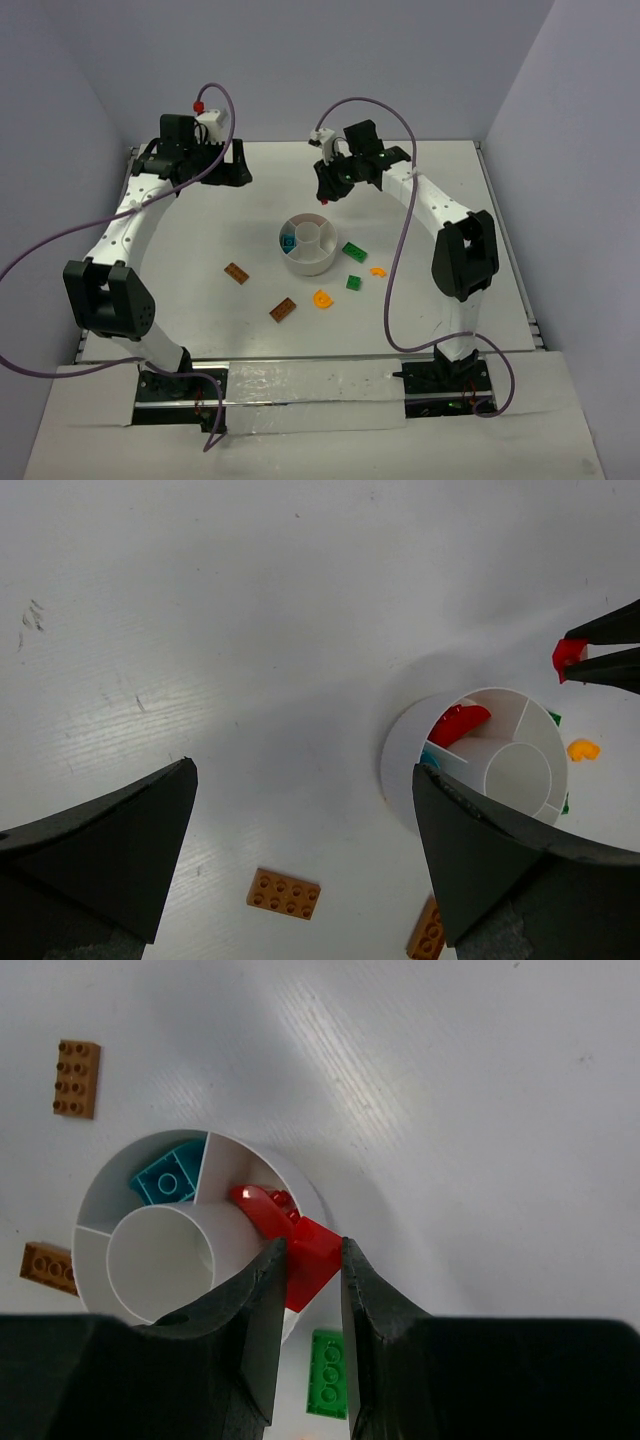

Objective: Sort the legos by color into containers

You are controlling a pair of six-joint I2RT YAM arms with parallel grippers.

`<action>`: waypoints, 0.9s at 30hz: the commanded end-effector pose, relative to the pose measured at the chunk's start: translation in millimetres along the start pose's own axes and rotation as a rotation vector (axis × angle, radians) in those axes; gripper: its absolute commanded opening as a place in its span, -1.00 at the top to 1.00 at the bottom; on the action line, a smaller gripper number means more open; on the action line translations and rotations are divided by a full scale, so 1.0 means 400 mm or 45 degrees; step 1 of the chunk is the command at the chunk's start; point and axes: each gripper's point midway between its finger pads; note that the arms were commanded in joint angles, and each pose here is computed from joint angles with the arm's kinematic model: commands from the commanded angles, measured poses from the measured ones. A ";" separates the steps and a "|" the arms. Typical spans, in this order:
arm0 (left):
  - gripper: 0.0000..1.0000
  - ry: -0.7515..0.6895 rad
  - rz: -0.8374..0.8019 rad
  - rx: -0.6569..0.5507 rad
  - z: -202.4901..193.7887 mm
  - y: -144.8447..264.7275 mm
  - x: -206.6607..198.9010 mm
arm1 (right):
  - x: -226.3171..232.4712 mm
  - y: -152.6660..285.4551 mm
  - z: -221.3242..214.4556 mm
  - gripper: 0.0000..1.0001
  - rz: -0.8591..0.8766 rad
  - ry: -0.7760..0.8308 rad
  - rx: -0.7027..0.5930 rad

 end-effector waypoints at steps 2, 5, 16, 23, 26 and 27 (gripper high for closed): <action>-0.98 -0.030 -0.018 -0.024 0.026 0.003 -0.002 | 0.026 -0.024 -0.022 0.87 0.070 0.033 0.055; -0.99 -0.025 -0.013 -0.015 0.019 -0.002 0.001 | 0.037 -0.030 -0.037 0.86 0.089 0.032 0.072; -0.98 -0.020 0.007 0.005 0.006 -0.011 0.012 | 0.051 -0.054 -0.056 0.77 0.118 0.024 0.104; -0.99 -0.020 0.023 0.005 0.006 -0.017 0.019 | 0.071 -0.066 -0.071 0.67 0.163 0.038 0.136; -0.98 -0.025 0.029 0.008 0.005 -0.018 0.022 | 0.075 -0.069 -0.073 0.61 0.170 0.042 0.141; -0.99 -0.025 0.029 0.008 0.005 -0.018 0.022 | 0.076 -0.069 -0.074 0.55 0.172 0.042 0.147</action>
Point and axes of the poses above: each gripper's point midway between its finger pads, its own y axis back along the fingers, its own x axis along the line the jaws close on, z = x × y, and after that the axes turned 1 degree about -y, right-handed
